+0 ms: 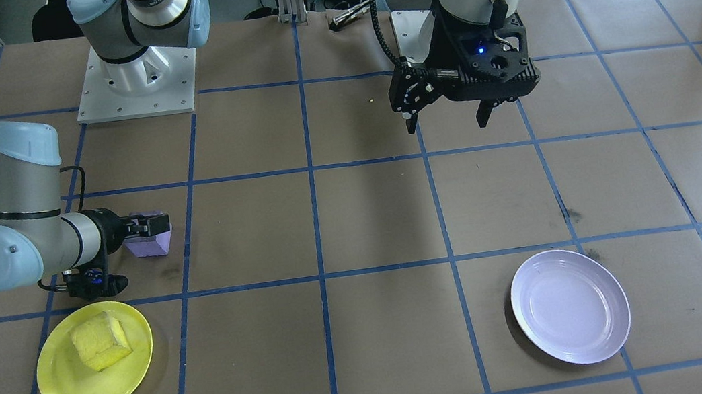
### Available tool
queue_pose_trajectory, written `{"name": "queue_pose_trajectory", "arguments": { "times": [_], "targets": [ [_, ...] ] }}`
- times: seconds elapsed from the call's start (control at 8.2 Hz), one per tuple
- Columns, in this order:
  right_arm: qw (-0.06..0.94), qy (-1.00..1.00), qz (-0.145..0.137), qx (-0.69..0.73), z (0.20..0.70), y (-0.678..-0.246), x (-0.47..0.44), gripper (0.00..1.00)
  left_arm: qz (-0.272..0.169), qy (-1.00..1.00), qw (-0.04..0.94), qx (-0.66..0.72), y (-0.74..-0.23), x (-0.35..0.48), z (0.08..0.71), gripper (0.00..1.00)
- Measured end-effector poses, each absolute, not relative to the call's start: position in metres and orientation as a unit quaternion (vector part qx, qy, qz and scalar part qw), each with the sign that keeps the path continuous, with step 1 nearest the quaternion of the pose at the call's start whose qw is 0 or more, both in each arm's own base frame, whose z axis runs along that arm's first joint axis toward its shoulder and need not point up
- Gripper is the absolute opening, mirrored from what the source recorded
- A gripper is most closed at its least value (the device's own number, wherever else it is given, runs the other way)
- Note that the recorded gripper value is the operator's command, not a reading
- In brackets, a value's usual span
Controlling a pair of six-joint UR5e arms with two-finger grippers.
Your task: Sort blocks by color into plates
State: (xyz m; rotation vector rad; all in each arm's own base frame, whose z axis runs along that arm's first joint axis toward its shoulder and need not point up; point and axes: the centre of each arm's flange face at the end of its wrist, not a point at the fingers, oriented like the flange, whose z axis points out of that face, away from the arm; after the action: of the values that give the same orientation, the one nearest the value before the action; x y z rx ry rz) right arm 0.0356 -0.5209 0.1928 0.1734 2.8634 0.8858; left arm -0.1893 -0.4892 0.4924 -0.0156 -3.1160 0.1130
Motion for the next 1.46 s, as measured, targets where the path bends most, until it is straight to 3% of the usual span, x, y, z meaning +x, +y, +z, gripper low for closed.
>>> {"name": "queue_pose_trajectory", "arguments": {
  "times": [0.12,0.24,0.37,0.85,1.22,1.46],
  "targets": [
    [0.067,0.953,0.291,0.056,0.178,-0.518,0.036,0.76,0.037,-0.999,0.012,-0.005,-0.489,-0.189,0.493,1.0],
    [0.064,0.955,0.284,0.055,0.165,-0.517,0.036,0.12,0.038,-0.999,0.012,-0.005,-0.488,-0.189,0.494,1.0],
    [0.063,0.957,0.279,0.056,0.158,-0.517,0.036,0.0,0.038,-0.999,0.013,-0.005,-0.487,-0.189,0.495,1.0],
    [0.06,0.957,0.259,0.113,0.177,-0.522,0.038,0.0,0.038,-0.999,0.013,-0.004,-0.487,-0.188,0.495,1.0],
    [0.089,0.962,0.226,0.125,0.25,-0.536,0.053,0.0,0.039,-0.999,0.013,-0.005,-0.487,-0.188,0.496,1.0],
    [0.101,0.962,0.217,0.134,0.288,-0.545,0.115,0.0,0.04,-0.999,0.013,-0.005,-0.486,-0.188,0.497,1.0]
  ]
}}
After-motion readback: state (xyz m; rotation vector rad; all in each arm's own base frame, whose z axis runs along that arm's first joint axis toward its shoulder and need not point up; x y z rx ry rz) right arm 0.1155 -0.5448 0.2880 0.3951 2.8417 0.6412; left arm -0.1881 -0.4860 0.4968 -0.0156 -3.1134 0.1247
